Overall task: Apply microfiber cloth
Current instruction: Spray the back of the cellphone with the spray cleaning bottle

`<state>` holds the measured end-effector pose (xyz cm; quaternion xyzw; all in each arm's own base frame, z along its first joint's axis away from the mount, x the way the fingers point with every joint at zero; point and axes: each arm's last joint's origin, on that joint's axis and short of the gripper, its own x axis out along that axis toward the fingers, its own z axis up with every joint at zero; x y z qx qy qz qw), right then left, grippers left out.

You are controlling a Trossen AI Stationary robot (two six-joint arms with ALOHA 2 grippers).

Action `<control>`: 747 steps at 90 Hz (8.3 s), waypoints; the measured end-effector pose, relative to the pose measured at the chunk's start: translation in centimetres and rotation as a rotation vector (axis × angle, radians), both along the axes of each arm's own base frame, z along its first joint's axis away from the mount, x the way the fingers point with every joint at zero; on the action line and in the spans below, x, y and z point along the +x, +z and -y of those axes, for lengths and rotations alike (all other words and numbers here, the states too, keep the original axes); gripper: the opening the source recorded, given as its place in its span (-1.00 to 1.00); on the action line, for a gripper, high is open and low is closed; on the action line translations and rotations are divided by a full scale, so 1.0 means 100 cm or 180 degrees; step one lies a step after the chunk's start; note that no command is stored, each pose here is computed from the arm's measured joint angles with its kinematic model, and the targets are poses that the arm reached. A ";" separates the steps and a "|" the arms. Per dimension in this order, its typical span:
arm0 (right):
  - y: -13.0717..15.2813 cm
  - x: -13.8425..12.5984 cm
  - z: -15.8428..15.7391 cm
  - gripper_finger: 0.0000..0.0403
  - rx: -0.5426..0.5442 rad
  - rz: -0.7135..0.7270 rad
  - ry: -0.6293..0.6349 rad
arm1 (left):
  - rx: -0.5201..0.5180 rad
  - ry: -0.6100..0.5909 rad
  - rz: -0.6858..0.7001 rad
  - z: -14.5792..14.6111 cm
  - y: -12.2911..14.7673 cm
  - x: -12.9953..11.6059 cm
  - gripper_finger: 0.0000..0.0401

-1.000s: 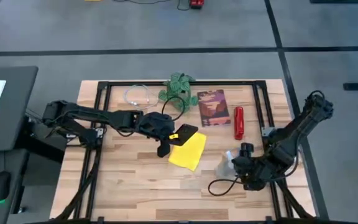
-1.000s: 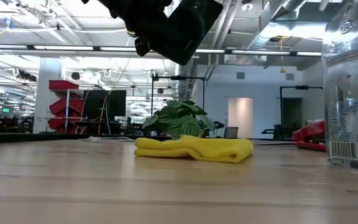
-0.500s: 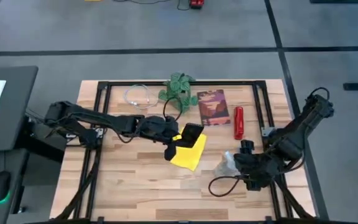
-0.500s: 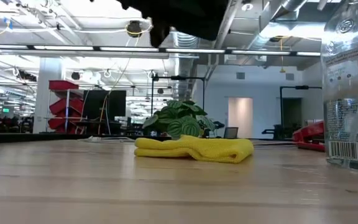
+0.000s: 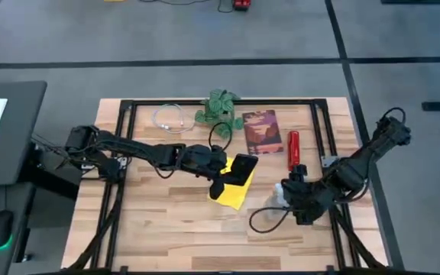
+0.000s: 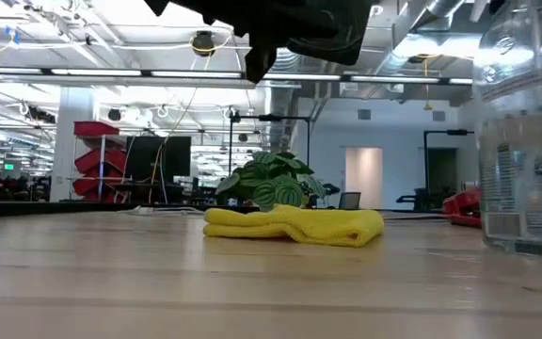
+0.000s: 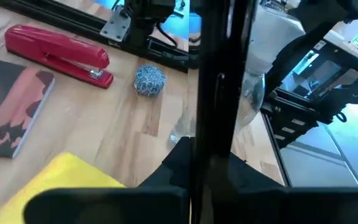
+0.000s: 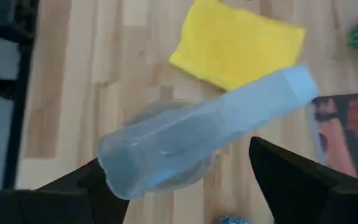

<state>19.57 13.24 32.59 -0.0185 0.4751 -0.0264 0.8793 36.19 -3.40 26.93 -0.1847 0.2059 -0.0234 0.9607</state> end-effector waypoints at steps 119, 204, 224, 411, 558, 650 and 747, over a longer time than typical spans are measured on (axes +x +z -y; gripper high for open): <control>-0.015 0.024 -0.009 0.61 0.0244 0.0722 0.0247 | 0.0084 -0.0204 0.0045 0.005 -0.011 0.009 -0.98; 0.012 0.005 -0.029 0.61 0.0994 0.0345 0.0420 | 0.0064 -0.0250 0.0014 0.005 -0.012 0.009 -0.98; 0.011 0.008 -0.016 0.61 0.0938 0.0074 0.0604 | 0.0040 -0.0253 -0.0026 0.006 -0.013 0.008 -0.98; -0.019 0.003 -0.041 0.90 0.0683 0.0109 0.0341 | 0.0075 -0.0303 -0.0123 0.006 -0.016 0.007 -0.98; -0.028 0.040 -0.069 0.83 0.0583 0.1113 -0.0098 | 0.0100 -0.0417 0.0056 0.020 -0.011 0.007 -0.98; -0.028 0.057 -0.055 0.27 0.0662 0.0888 0.0540 | 0.0090 -0.0372 0.0024 0.020 -0.012 0.007 -0.98; -0.028 0.009 -0.042 0.32 -0.0020 0.0408 0.0028 | 0.0490 0.0016 -0.1120 -0.003 -0.073 -0.021 -0.98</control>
